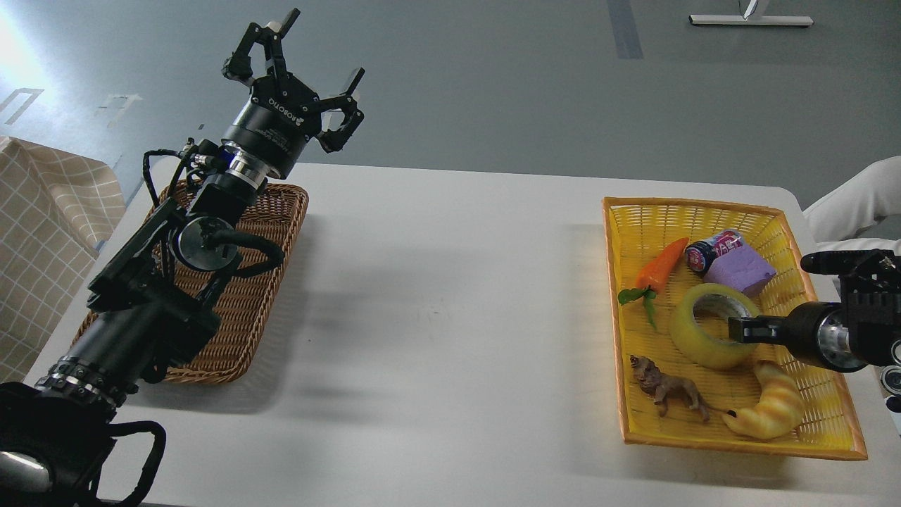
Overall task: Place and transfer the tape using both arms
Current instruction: 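Grasp the yellow tape roll's rim with the right gripper and lift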
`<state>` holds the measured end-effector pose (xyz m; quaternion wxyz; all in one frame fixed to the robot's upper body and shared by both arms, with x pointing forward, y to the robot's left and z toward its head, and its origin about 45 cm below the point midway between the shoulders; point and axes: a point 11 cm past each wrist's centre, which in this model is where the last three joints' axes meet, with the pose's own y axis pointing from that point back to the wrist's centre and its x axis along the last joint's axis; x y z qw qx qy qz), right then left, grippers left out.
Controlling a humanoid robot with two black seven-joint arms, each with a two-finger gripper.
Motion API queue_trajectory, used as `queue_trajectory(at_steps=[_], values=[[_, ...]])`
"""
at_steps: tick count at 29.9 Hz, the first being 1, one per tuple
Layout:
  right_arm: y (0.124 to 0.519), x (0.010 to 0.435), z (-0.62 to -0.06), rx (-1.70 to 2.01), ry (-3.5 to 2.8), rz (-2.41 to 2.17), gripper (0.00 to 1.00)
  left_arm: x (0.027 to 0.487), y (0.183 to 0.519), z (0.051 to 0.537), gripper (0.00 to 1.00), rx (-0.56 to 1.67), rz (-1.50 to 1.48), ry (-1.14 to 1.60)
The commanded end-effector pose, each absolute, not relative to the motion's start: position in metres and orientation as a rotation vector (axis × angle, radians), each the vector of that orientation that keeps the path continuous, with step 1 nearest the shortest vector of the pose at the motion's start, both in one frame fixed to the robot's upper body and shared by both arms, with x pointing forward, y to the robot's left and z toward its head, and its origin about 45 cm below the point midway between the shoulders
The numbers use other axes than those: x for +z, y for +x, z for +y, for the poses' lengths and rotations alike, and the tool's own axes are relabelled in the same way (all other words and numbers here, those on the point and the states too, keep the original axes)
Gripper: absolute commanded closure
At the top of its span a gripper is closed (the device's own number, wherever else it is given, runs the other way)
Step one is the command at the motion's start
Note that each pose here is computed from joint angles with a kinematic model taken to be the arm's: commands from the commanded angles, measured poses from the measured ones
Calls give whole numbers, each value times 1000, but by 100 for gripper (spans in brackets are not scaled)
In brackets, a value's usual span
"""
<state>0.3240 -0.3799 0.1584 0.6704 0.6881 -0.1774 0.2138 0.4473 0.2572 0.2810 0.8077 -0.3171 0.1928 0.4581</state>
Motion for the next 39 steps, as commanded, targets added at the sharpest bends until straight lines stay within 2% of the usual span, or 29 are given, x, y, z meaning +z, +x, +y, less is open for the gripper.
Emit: queue_trajectory(at_steps=[1,3,5,8,10,12,20,31,39], values=[[323,158,-380,478,1549,-400,58,281,447,258,2,980,412,-678],[322,156,-381,473,1548,-398,59,281,447,258,2,980,412,-678],[322,156,-381,471,1550,-399,70,281,447,257,2,979,413,-679],[322,156,-380,470,1552,-401,81,281,447,257,2,979,413,-679],[323,157,-380,473,1551,-401,95,281,447,257,2,981,413,-678],[323,157,-380,471,1554,-404,100,280,447,257,2,981,413,-678],[329,169,-373,507,1565,-412,100,280,448,257,2,981,415,-677],[336,237,-366,658,1576,-477,100,279,448,260,2,989,415,-677],[366,286,-346,801,1573,-552,100,279,447,258,2,985,418,-680]])
